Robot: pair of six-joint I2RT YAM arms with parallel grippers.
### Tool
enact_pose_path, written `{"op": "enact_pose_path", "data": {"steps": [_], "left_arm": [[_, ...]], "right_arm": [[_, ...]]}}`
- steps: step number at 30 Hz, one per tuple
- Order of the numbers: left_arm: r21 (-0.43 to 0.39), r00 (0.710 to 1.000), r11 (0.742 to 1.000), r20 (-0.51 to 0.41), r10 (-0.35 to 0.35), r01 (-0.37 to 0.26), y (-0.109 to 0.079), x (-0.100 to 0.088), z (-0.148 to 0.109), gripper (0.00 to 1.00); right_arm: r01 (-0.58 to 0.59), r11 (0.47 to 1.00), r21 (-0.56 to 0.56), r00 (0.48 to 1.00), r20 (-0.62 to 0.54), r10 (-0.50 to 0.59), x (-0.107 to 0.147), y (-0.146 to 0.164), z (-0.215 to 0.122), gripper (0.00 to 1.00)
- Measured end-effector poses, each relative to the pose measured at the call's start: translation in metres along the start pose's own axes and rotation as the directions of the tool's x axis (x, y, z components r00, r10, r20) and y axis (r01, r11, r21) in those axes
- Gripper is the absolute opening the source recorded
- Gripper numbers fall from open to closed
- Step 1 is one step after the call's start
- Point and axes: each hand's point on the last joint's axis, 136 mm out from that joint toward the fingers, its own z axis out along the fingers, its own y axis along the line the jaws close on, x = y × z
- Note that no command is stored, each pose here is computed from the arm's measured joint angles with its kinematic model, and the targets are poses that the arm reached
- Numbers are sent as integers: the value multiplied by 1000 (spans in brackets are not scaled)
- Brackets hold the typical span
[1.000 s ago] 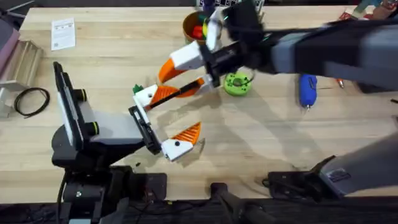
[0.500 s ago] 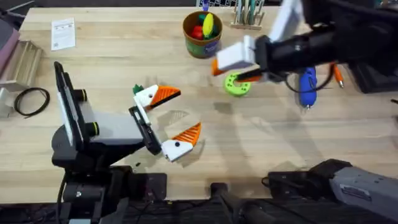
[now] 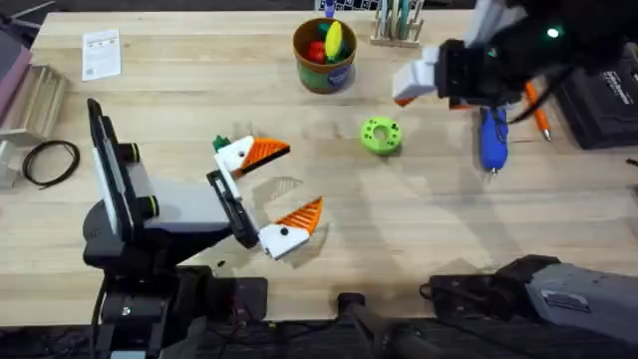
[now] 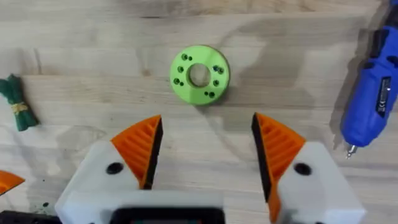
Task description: Pick up the gripper from the table and insert it into the empty holder that is missing its gripper. Then pick up a screw, insert it into the mounting hole, and use the screwdriver to tighten it. Finally, clean up the table by picking up the vegetable and placing it into the bucket.
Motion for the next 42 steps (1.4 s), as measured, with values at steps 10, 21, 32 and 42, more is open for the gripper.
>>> {"op": "enact_pose_path", "data": {"steps": [10, 21, 32, 42], "left_arm": [[0, 1000, 1000, 0, 0, 0, 0, 0, 0, 986], [0, 1000, 1000, 0, 0, 0, 0, 0, 0, 986], [0, 1000, 1000, 0, 0, 0, 0, 0, 0, 985], [0, 1000, 1000, 0, 0, 0, 0, 0, 0, 985]], "right_arm": [[-96, 989, 109, 986, -127, 110, 3, -2, 62, 794], [-198, 965, 169, 958, -173, 227, 6, -3, 105, 711], [-261, 947, 186, 942, -167, 292, 5, -2, 120, 596], [-279, 940, 198, 934, -172, 313, 5, -1, 135, 513]]}}
